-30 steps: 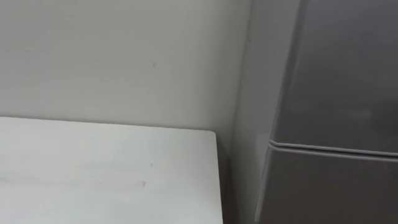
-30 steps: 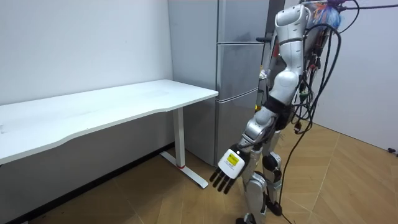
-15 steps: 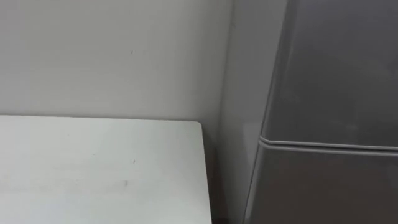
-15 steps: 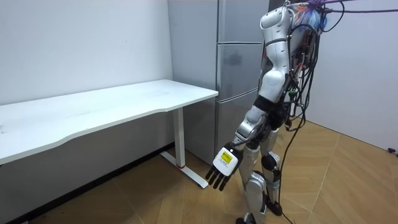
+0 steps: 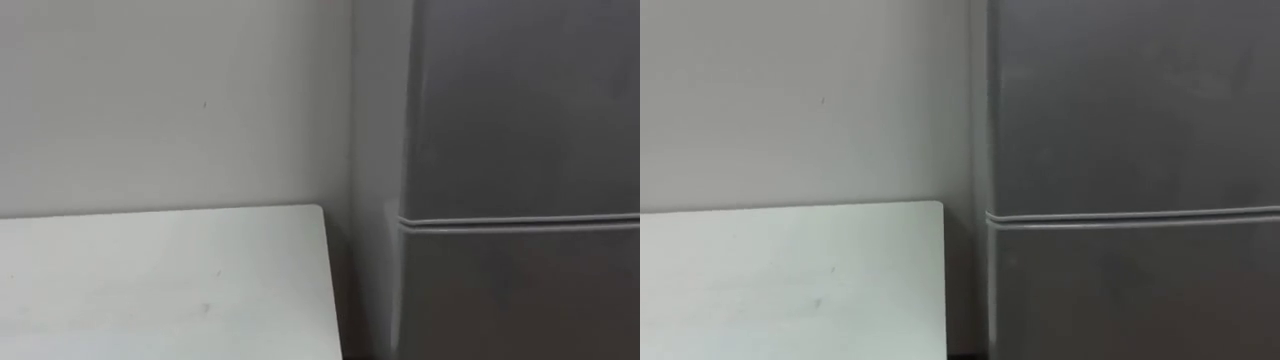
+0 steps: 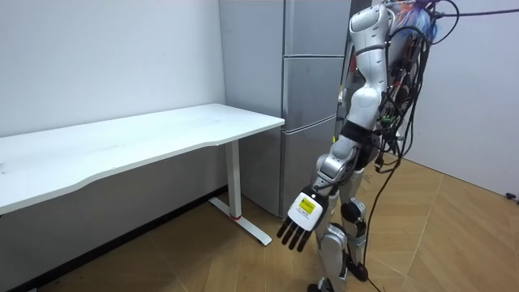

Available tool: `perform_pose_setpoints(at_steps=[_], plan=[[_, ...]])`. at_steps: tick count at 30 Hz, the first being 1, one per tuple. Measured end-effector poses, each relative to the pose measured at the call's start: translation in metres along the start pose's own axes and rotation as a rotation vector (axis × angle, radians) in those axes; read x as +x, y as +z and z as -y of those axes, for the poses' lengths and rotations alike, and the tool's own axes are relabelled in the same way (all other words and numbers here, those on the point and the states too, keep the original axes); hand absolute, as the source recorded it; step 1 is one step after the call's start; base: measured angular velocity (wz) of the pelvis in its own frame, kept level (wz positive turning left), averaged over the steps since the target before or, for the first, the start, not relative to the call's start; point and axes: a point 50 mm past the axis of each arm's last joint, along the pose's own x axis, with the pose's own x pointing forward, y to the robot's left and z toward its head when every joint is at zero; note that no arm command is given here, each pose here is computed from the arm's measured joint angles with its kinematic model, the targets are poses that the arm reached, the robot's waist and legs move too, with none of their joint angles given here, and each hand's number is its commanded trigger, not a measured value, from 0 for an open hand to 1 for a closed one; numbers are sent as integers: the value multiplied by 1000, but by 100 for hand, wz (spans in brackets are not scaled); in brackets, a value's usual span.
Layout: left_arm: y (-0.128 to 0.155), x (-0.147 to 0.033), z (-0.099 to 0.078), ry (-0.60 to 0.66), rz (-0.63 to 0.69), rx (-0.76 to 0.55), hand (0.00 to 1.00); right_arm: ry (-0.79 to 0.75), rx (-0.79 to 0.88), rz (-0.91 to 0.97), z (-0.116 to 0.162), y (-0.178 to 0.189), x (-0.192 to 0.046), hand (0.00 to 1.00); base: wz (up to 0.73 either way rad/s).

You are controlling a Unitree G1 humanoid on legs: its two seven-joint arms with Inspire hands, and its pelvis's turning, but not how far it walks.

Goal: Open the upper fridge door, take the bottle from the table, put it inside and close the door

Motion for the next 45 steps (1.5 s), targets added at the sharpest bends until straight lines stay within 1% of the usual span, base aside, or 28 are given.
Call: perform_pose_setpoints(at_steps=[2,5,13,19,31,39,45], plan=[[-1,0,2,-7,-1,3,0,16,-63,-27,3,-12,0,0,3],[0,0,5,-19,0,20,0,87,-141,-59,0,-25,-3,0,1],[3,0,14,-45,10,32,0,385,-339,-74,-20,-48,-20,0,0],[7,0,23,-77,19,65,0,512,-442,-103,-25,-60,-26,0,0],[9,3,29,-107,-6,95,0,710,-506,-215,-30,-76,-35,0,0],[8,3,31,-122,-32,109,0,744,-515,-261,-29,-80,-34,0,0],[7,3,33,-131,-49,121,0,755,-487,-303,-28,-82,-34,0,0]])
